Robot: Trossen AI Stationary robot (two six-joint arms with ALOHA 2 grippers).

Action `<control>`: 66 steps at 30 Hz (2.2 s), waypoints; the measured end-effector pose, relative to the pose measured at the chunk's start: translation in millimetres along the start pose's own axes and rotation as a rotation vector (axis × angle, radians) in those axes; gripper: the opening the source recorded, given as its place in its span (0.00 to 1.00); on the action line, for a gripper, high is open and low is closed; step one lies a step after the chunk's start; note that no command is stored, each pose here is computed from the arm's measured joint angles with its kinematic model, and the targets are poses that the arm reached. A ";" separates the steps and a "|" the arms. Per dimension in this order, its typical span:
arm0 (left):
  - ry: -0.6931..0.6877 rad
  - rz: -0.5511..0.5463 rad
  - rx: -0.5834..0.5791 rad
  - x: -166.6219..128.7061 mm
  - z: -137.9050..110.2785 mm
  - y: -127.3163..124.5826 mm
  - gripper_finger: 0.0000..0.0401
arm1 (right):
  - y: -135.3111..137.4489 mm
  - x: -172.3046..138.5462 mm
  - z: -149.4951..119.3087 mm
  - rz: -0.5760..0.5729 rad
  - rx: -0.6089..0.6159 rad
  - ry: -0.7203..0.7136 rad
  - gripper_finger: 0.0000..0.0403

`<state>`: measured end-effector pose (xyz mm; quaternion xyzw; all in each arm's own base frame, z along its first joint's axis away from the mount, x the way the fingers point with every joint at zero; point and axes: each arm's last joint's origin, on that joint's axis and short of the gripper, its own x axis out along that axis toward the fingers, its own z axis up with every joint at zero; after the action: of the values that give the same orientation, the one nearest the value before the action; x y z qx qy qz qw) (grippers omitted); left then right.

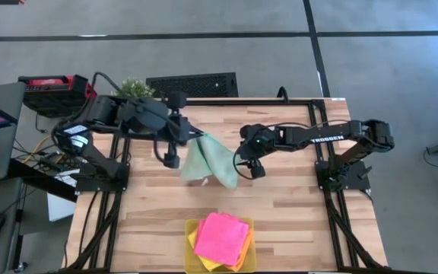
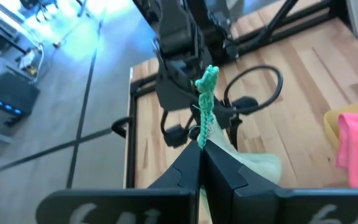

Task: Fold microfiber towels
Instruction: Fold the green microfiber cloth

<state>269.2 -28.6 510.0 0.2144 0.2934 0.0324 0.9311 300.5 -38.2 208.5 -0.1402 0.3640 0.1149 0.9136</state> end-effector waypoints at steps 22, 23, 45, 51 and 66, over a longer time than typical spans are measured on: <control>0.127 0.080 -0.060 -12.4 -11.1 3.0 0.00 | 1.3 -2.7 -5.1 -0.026 0.046 0.073 0.04; 0.127 0.080 -0.060 -12.4 -11.1 3.0 0.00 | 0.9 -2.6 -4.4 -0.032 0.048 0.067 0.04; 0.120 0.065 -0.056 -12.1 -10.5 2.6 0.00 | -14.8 11.8 15.5 -0.147 0.003 -0.173 0.46; 0.120 0.062 -0.042 -11.9 -10.4 2.4 0.00 | -19.8 26.1 9.5 -0.162 -0.023 -0.172 0.48; 0.102 0.056 -0.018 -11.7 -8.8 2.7 0.00 | -13.4 59.1 -9.0 -0.044 -0.122 -0.108 0.34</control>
<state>254.7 -25.1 511.0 0.2121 0.3342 0.0722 0.9155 340.9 -47.4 163.3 -0.1970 0.3034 0.1242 0.9240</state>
